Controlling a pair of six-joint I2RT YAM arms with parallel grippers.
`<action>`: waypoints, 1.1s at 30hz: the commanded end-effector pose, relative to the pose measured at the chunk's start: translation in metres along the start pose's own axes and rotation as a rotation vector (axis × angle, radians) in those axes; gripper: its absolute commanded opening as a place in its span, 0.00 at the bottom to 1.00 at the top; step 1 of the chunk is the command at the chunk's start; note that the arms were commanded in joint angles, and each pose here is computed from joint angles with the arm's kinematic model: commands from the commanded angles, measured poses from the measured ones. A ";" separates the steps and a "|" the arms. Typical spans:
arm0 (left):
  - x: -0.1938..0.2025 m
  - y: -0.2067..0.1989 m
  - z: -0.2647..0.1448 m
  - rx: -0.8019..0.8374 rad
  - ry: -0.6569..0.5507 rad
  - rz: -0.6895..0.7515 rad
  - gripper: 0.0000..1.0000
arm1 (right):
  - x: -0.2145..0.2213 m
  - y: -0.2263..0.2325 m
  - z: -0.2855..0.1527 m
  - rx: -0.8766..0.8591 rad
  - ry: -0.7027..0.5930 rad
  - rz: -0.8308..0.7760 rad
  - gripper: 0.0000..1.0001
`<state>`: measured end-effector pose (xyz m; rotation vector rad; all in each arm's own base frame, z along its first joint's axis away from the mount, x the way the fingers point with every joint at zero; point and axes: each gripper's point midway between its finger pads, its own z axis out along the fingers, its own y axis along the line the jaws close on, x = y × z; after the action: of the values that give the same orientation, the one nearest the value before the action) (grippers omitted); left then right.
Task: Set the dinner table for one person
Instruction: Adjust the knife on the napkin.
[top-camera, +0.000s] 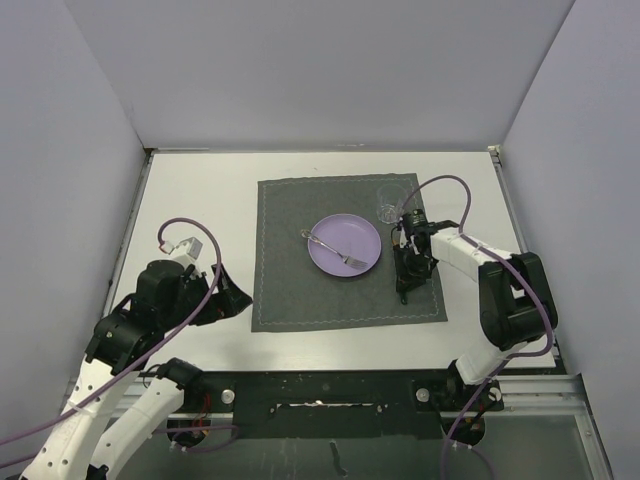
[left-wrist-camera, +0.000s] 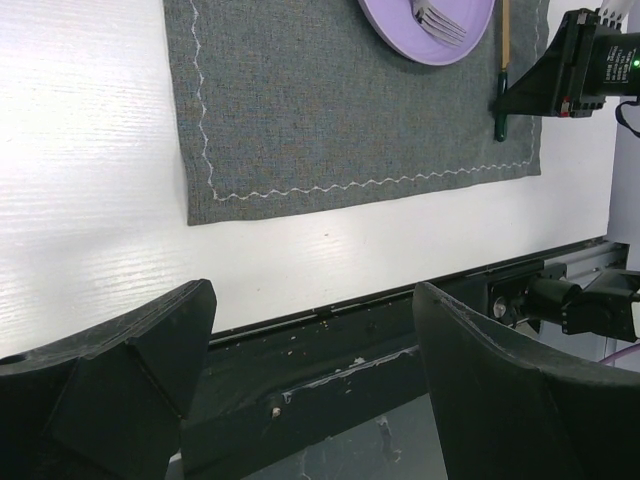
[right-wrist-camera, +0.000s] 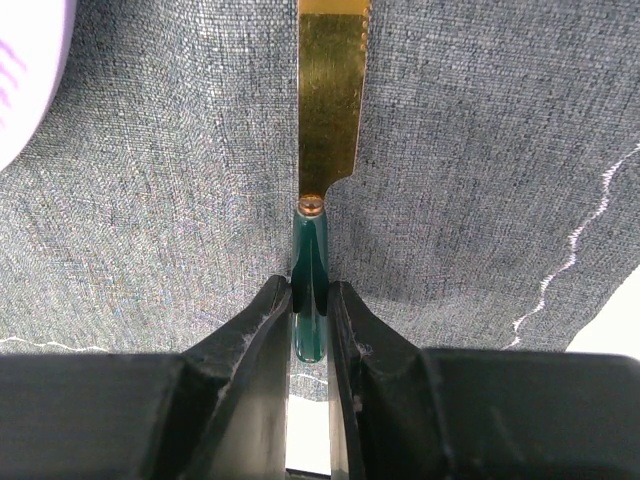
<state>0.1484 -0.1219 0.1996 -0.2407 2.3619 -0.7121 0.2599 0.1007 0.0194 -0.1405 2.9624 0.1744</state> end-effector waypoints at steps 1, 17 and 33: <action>-0.009 -0.007 0.003 0.024 -0.030 0.005 0.79 | -0.016 0.003 -0.003 -0.024 -0.053 0.002 0.00; -0.008 -0.005 0.004 0.017 -0.025 0.006 0.79 | -0.015 0.002 0.018 -0.027 -0.021 0.013 0.00; -0.004 -0.012 0.021 0.056 -0.004 -0.067 0.80 | -0.020 0.011 -0.015 -0.068 -0.114 -0.007 0.99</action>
<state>0.1515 -0.1248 0.1902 -0.2619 2.3868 -0.7137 0.2686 0.1136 0.0208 -0.1344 2.9267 0.2785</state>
